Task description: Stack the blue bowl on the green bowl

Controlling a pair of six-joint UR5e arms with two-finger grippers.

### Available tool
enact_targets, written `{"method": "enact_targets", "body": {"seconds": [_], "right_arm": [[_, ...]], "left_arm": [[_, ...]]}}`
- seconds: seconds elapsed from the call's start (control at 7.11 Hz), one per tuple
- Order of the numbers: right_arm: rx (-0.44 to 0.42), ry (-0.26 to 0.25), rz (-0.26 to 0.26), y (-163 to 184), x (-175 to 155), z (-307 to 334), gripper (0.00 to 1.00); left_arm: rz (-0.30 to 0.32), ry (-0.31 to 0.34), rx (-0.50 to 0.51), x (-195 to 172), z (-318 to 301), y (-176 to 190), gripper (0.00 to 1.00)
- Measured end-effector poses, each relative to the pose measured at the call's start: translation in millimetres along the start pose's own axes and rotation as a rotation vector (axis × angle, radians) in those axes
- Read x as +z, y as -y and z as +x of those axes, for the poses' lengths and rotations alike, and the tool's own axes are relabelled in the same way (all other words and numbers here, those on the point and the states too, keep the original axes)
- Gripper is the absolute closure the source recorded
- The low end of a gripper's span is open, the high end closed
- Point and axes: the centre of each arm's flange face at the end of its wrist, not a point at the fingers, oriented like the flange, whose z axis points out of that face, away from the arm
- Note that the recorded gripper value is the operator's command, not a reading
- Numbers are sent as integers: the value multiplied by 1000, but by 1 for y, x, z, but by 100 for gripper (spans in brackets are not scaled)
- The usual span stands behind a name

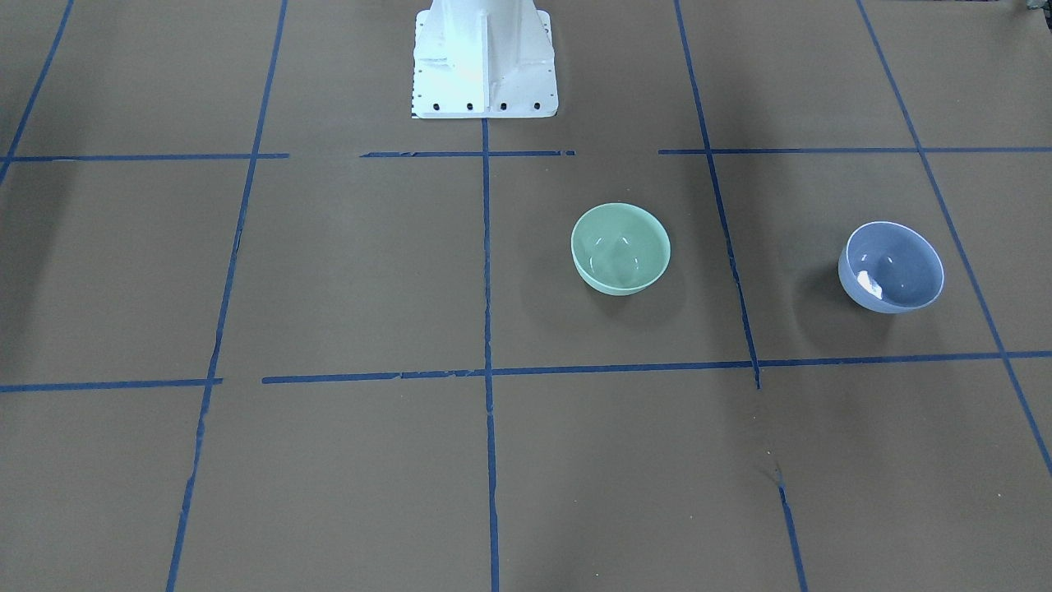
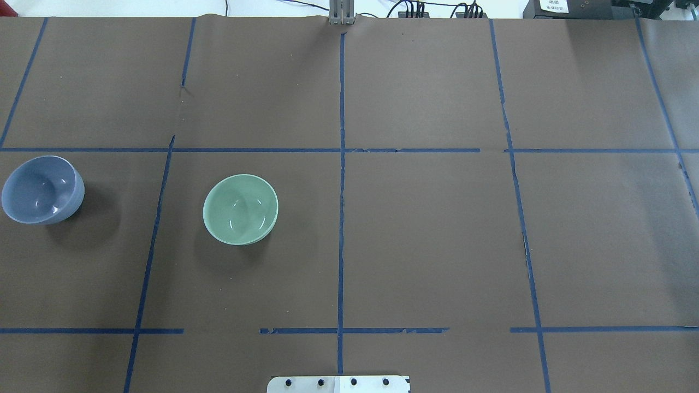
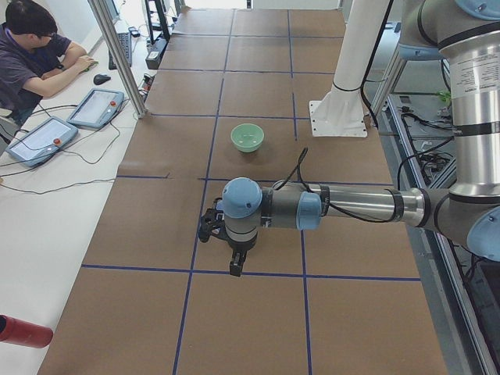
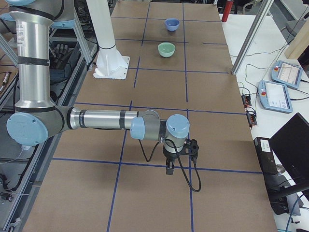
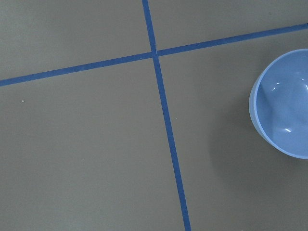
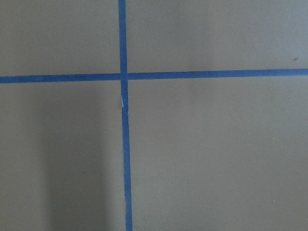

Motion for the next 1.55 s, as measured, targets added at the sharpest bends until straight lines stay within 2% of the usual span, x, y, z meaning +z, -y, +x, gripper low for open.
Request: {"method": "enact_targets", "body": {"seconds": [0.56,0.84,1.12,1.41,1.55], "right_arm": [[0,0,0,0,0,0,0],[-1,0,0,0,0,0,0],[-1,0,0,0,0,0,0],[-1,0,0,0,0,0,0],[-1,0,0,0,0,0,0]], "left_arm": [[-5,-1,-15,4,-4,4,0],[32,3,-34,-2,6,29,0],[75,-7,-3,31,25,54,0],[98,-30,-60,81,55,67,0],[108,-12,-96,111,71,68,0]]}}
